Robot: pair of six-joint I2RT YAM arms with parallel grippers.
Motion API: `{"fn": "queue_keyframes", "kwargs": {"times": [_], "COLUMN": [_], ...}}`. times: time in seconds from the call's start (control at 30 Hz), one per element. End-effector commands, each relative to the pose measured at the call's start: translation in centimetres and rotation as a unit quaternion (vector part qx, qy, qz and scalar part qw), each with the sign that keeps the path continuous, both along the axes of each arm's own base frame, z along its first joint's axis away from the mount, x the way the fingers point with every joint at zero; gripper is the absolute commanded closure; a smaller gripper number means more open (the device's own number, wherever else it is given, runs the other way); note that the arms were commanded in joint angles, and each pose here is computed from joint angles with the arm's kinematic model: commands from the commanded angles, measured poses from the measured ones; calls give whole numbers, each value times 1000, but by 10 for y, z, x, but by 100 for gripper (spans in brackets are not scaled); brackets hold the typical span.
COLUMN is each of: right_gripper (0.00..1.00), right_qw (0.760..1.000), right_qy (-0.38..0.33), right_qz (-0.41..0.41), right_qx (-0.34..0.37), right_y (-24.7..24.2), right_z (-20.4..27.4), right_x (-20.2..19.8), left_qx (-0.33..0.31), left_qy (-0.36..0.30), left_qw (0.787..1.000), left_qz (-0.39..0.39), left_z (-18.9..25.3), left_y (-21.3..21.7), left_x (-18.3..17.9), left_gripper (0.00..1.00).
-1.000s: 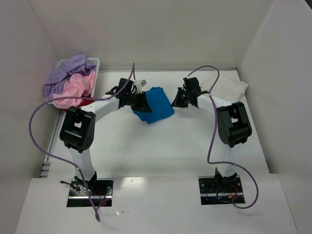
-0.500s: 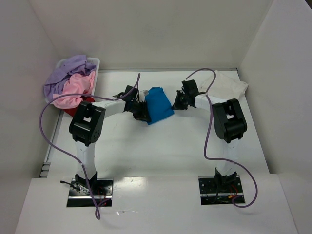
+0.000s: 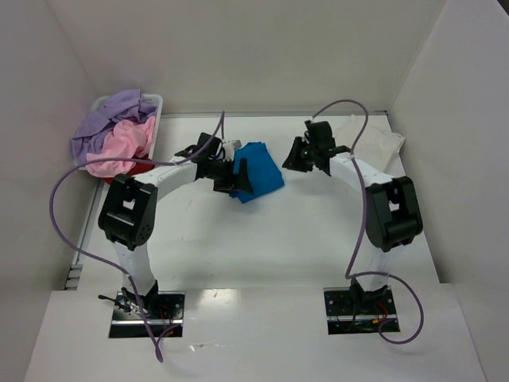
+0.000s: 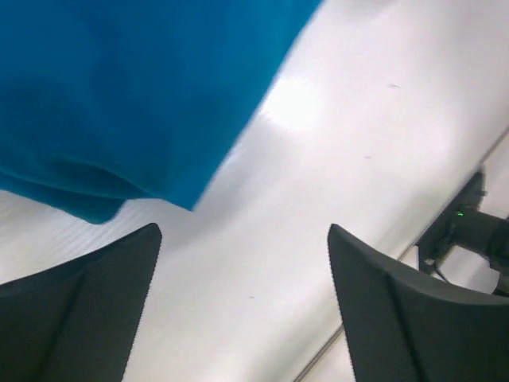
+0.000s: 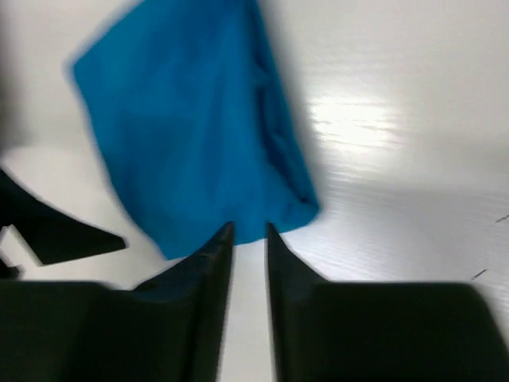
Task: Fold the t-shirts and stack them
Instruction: Smooth out wrinkles on the folded tshirt, then put the neatly folded tshirt into the corner of the board with the right arm
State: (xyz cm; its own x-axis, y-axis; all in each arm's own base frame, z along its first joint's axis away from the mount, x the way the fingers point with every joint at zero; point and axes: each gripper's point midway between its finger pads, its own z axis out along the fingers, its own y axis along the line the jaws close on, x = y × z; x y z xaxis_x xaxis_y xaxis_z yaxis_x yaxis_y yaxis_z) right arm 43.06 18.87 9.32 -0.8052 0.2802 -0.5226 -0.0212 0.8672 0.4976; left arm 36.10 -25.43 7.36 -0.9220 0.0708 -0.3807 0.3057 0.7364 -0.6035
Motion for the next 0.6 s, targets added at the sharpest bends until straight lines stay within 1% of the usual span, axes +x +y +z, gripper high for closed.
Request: {"fn": "queue_keyframes", "kwargs": {"times": [0.0,0.07,0.1,0.13,0.2,0.23,0.27,0.3,0.33,0.37,0.47,0.5,0.57], "right_gripper": [64,56,51,38,26,13,8,3,0,0,0,0,0], "right_qw": [996,996,996,996,996,996,996,995,995,994,993,992,992], "right_qy": [-85,-81,-81,-83,-83,-83,-83,-93,-93,-104,-116,-122,-123], "right_qz": [20,25,25,28,28,28,28,28,28,28,18,12,8], "right_qx": [32,36,36,33,33,33,33,35,35,30,17,18,18], "right_y": [3,4,4,3,2,1,1,0,0,-2,-8,-12,-16], "right_z": [74,79,79,81,81,82,82,91,91,97,105,112,112], "right_x": [7,2,2,0,-3,-5,-8,-9,-9,-9,-7,-5,-3], "left_qx": [-34,-45,-51,-48,-41,-42,-17,-6,-3,20,33,50,60], "left_qy": [-44,-61,-68,-81,-101,-124,-142,-152,-176,-186,-210,-210,-205], "left_qw": [998,997,996,996,994,991,987,984,978,970,955,950,946], "left_qz": [-24,-28,-23,-7,16,36,70,91,113,156,208,226,244], "left_z": [41,58,64,74,86,106,108,112,132,133,151,147,144], "left_y": [-8,-9,-9,-5,2,6,18,25,33,48,67,78,88], "left_x": [-2,-4,-4,-5,-3,-2,6,7,6,12,9,9,8], "left_gripper": [6,0,0,0,0,0,0,0,0,0,0,0,0]}}
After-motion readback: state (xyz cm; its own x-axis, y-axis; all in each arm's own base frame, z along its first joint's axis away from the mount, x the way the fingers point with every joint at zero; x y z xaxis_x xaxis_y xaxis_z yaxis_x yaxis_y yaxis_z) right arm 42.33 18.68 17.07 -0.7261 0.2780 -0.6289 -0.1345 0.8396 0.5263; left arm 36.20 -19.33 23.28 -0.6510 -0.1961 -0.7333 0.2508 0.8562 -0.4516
